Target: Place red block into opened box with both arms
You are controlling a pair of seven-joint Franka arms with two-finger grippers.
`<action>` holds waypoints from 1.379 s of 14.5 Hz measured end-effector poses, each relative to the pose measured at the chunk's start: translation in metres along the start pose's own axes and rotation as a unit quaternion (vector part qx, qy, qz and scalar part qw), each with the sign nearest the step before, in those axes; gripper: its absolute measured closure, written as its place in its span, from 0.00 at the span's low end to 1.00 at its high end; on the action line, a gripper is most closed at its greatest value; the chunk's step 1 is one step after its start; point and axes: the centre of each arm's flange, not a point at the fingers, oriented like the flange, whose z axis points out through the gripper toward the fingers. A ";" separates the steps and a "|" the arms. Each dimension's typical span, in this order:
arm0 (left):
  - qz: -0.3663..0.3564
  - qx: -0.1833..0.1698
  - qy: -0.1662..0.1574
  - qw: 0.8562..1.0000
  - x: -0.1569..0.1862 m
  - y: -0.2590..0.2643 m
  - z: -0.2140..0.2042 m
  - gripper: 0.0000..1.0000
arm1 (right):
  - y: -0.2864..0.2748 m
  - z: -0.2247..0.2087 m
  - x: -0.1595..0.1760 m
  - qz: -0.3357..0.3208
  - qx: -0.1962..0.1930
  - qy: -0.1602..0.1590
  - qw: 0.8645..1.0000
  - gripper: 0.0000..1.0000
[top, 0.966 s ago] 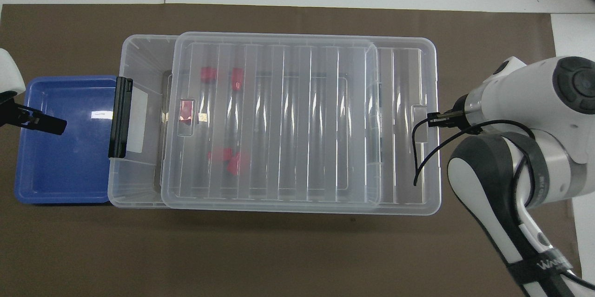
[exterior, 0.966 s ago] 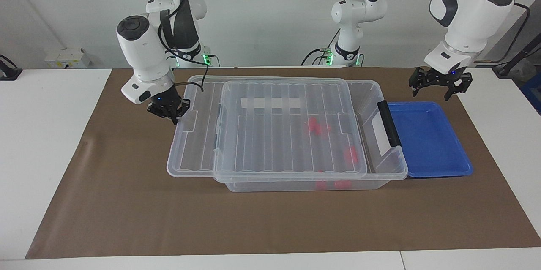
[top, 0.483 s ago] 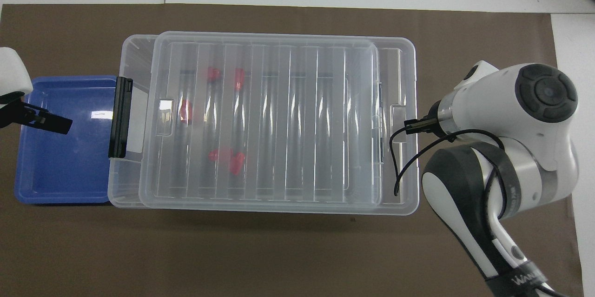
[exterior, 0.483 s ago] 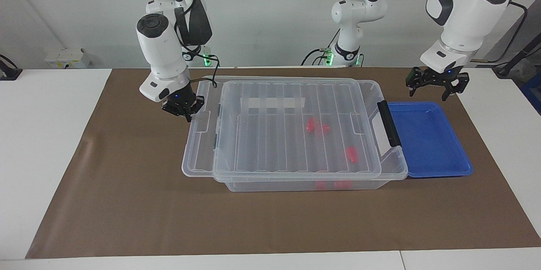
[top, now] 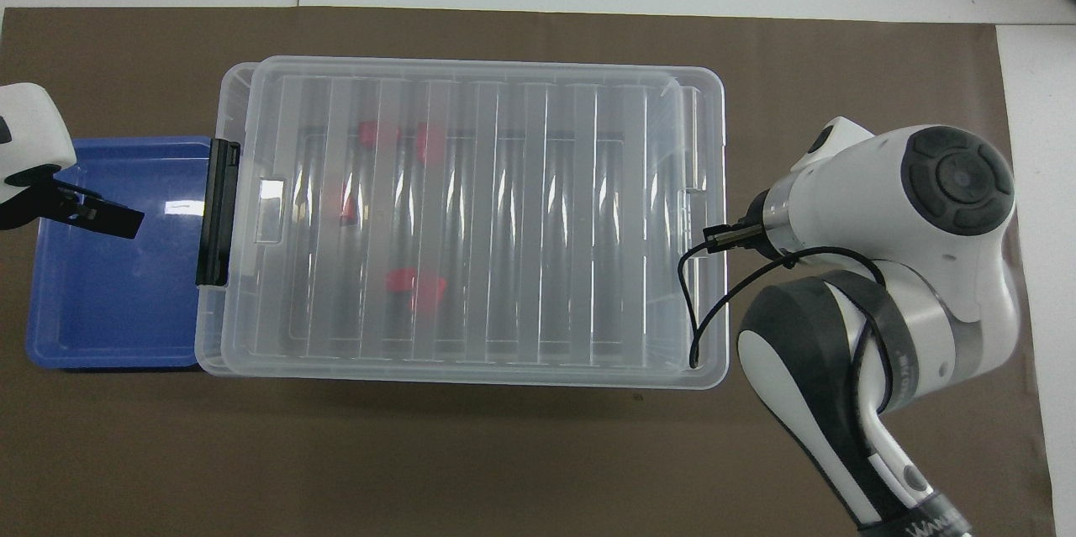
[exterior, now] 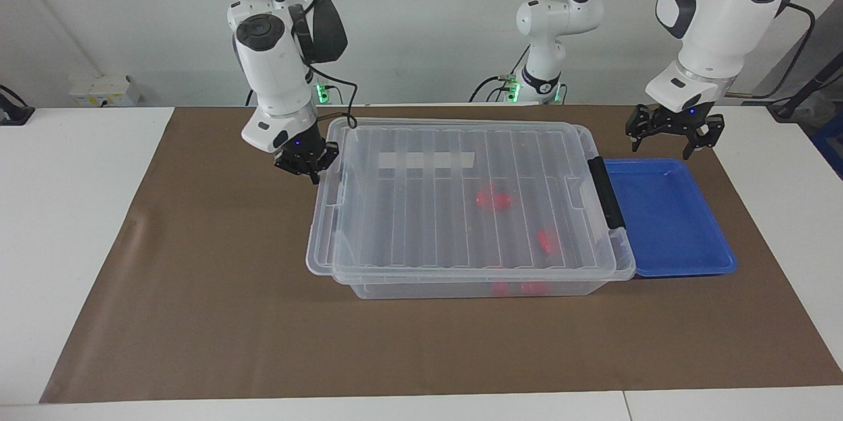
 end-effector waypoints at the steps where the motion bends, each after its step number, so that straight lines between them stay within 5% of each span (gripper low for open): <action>1: 0.000 0.000 0.002 1.000 0.001 0.001 0.000 0.00 | -0.004 0.000 0.000 -0.003 0.001 0.000 1.000 0.99; 13: -0.077 -0.028 0.014 0.997 0.014 0.039 -0.005 0.00 | -0.017 0.001 -0.004 -0.014 0.002 -0.010 1.000 0.99; 18: -0.085 -0.030 0.009 0.996 0.012 0.041 -0.011 0.00 | 0.037 -0.025 -0.009 0.033 0.001 0.000 0.999 0.99; 20: -0.085 -0.032 0.003 0.996 0.007 0.042 -0.020 0.00 | 0.072 -0.037 -0.012 0.065 0.000 0.009 0.998 0.81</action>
